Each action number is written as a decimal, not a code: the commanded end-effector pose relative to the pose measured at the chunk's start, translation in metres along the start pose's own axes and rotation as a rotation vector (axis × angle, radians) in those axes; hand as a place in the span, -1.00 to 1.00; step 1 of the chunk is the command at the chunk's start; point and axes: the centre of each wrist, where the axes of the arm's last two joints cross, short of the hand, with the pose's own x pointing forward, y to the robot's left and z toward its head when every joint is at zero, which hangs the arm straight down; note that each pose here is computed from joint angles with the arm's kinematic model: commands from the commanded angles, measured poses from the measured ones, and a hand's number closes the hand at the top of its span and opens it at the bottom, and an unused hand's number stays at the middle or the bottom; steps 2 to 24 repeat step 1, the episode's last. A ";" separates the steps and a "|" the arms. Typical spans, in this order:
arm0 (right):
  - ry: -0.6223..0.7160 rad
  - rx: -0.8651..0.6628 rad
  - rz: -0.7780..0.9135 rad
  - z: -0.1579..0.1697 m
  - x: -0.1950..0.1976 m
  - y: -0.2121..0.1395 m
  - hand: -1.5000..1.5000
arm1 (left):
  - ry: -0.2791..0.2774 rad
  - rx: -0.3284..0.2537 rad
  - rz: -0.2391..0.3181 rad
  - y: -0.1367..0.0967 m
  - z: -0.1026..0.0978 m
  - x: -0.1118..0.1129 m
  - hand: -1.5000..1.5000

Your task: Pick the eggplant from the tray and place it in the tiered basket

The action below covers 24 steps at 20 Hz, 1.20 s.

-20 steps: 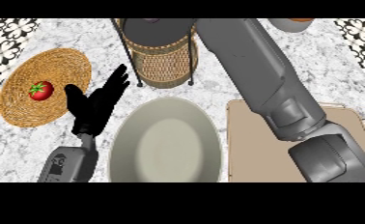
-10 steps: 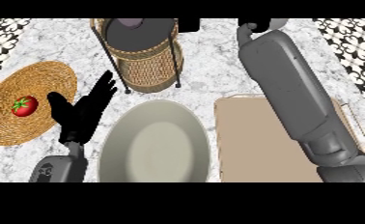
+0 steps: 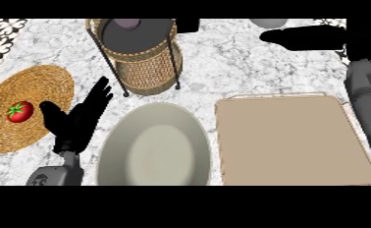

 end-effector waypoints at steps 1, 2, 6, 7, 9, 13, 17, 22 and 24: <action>-0.019 0.023 0.039 0.041 -0.002 -0.056 -1.00 | -0.006 0.012 -0.014 -0.007 -0.004 0.004 0.00; -0.019 0.023 0.039 0.041 -0.002 -0.056 -1.00 | -0.006 0.012 -0.014 -0.007 -0.004 0.004 0.00; -0.019 0.023 0.039 0.041 -0.002 -0.056 -1.00 | -0.006 0.012 -0.014 -0.007 -0.004 0.004 0.00; -0.019 0.023 0.039 0.041 -0.002 -0.056 -1.00 | -0.006 0.012 -0.014 -0.007 -0.004 0.004 0.00; -0.019 0.023 0.039 0.041 -0.002 -0.056 -1.00 | -0.006 0.012 -0.014 -0.007 -0.004 0.004 0.00; -0.019 0.023 0.039 0.041 -0.002 -0.056 -1.00 | -0.006 0.012 -0.014 -0.007 -0.004 0.004 0.00; -0.019 0.023 0.039 0.041 -0.002 -0.056 -1.00 | -0.006 0.012 -0.014 -0.007 -0.004 0.004 0.00; -0.019 0.023 0.039 0.041 -0.002 -0.056 -1.00 | -0.006 0.012 -0.014 -0.007 -0.004 0.004 0.00; -0.019 0.023 0.039 0.041 -0.002 -0.056 -1.00 | -0.006 0.012 -0.014 -0.007 -0.004 0.004 0.00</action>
